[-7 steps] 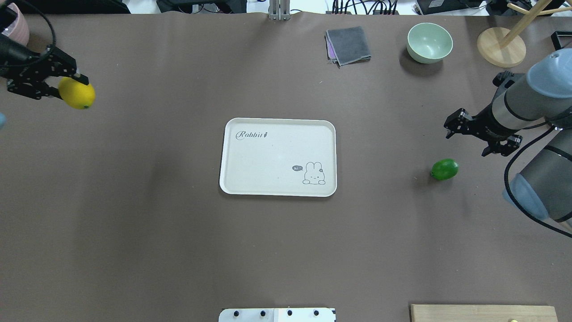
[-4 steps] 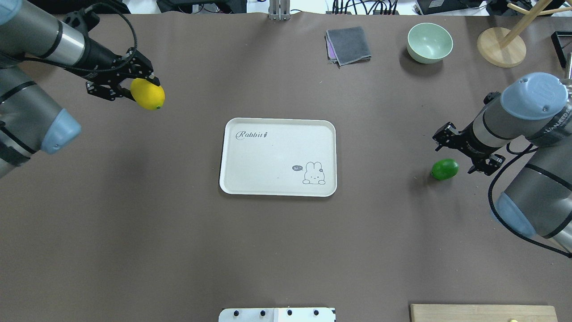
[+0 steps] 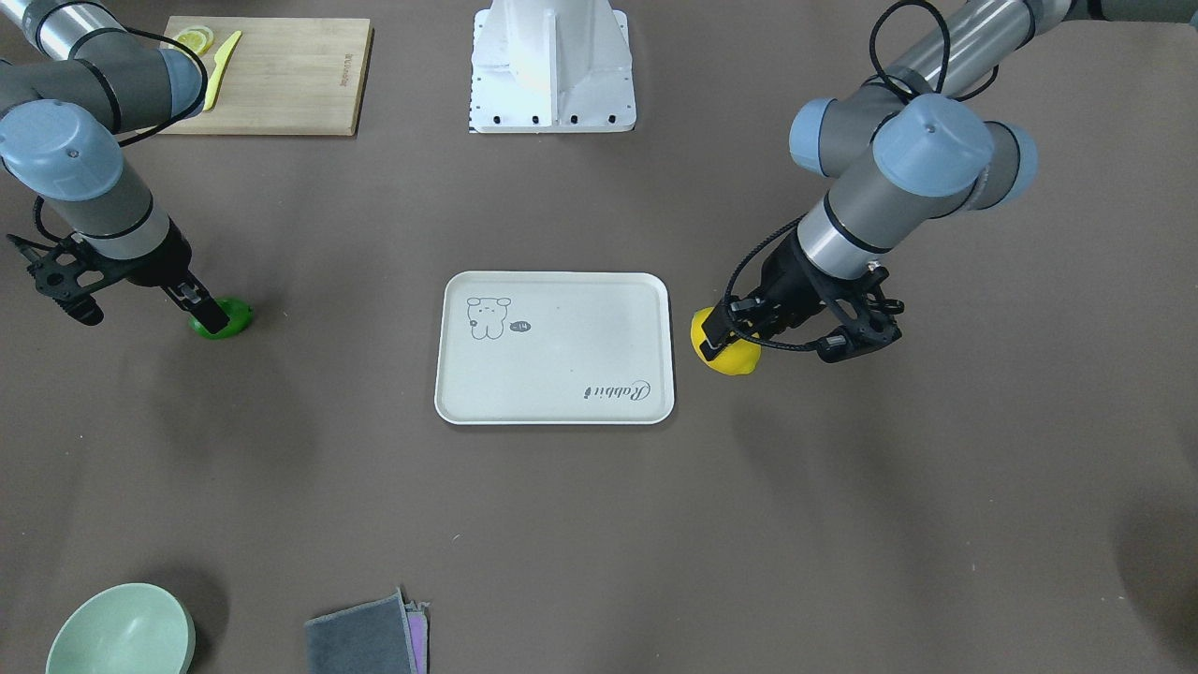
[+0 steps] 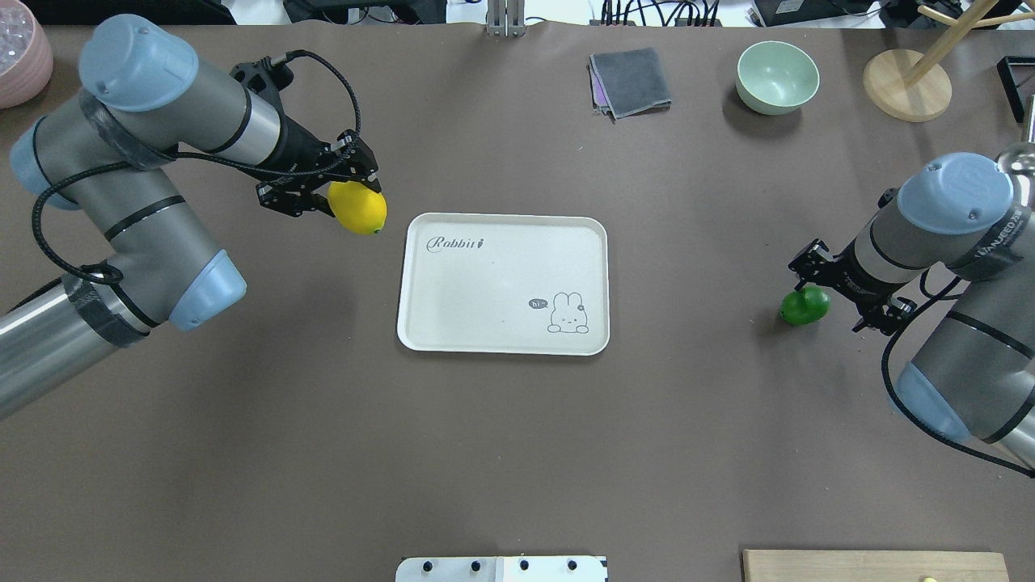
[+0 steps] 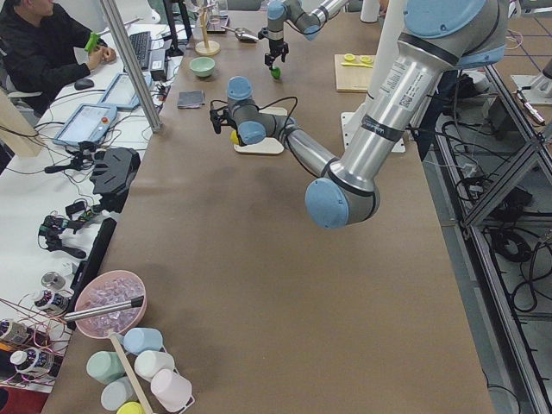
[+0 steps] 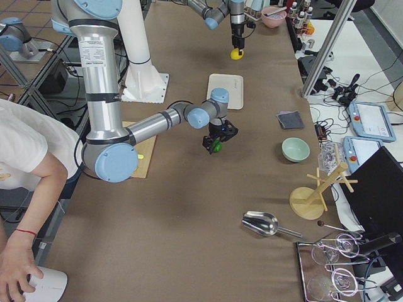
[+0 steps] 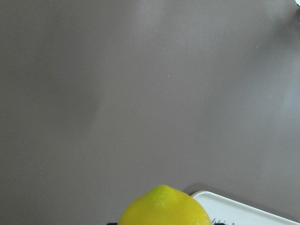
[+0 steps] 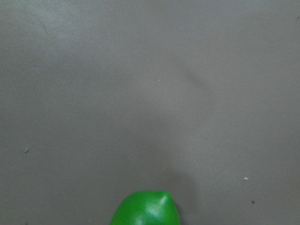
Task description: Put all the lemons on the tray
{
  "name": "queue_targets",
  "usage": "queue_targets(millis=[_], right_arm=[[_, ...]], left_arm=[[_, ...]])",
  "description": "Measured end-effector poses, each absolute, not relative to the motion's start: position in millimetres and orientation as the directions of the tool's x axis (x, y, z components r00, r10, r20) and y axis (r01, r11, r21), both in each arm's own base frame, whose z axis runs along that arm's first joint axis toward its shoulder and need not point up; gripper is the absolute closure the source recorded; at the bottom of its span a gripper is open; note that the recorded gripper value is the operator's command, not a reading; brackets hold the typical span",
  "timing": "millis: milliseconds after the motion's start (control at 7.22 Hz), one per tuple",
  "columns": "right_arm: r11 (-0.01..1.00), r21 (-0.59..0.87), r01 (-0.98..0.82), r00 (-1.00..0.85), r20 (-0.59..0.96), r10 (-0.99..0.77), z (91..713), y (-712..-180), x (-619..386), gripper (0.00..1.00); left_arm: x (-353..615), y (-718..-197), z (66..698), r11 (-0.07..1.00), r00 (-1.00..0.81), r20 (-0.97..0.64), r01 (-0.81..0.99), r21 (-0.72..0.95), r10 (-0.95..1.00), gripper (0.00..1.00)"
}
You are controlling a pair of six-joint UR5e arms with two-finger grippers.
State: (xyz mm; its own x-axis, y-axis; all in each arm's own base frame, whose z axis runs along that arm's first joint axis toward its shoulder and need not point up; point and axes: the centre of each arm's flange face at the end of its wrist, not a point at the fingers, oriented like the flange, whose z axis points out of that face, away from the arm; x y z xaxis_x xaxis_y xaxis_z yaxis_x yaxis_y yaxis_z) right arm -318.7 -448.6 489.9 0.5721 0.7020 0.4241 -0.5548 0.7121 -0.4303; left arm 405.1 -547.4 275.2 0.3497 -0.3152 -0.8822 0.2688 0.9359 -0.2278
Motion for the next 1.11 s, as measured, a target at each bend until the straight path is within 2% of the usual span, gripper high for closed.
queue_targets(millis=[138, 277, 415, 554, 1108], right_arm=[[0.713, -0.428, -0.555, 0.576, 0.421, 0.701, 491, -449, -322, 0.01], [0.716, -0.424, -0.554, 0.577, 0.424, 0.698, 490, -449, -325, 0.31], [0.72, -0.422, -0.551, 0.578, 0.429, 0.694, 489, -449, -328, 0.82], [0.724, -0.42, -0.548, 0.579, 0.433, 0.69, 487, -448, -330, 1.0], [0.747, -0.412, -0.522, 0.554, 0.502, 0.664, 448, -455, -329, 1.0]], left_arm=[[412, -544, 271, 0.936, 0.352, -0.882, 0.273, -0.224, -0.313, 1.0], [416, -542, 268, 0.936, 0.353, -0.882, 0.273, -0.223, -0.313, 1.0], [419, -541, 267, 0.936, 0.355, -0.881, 0.271, -0.223, -0.312, 1.0], [421, -540, 266, 0.937, 0.355, -0.881, 0.269, -0.223, -0.312, 1.0], [424, -540, 248, 0.935, 0.335, -0.888, 0.269, -0.23, -0.315, 1.0]])
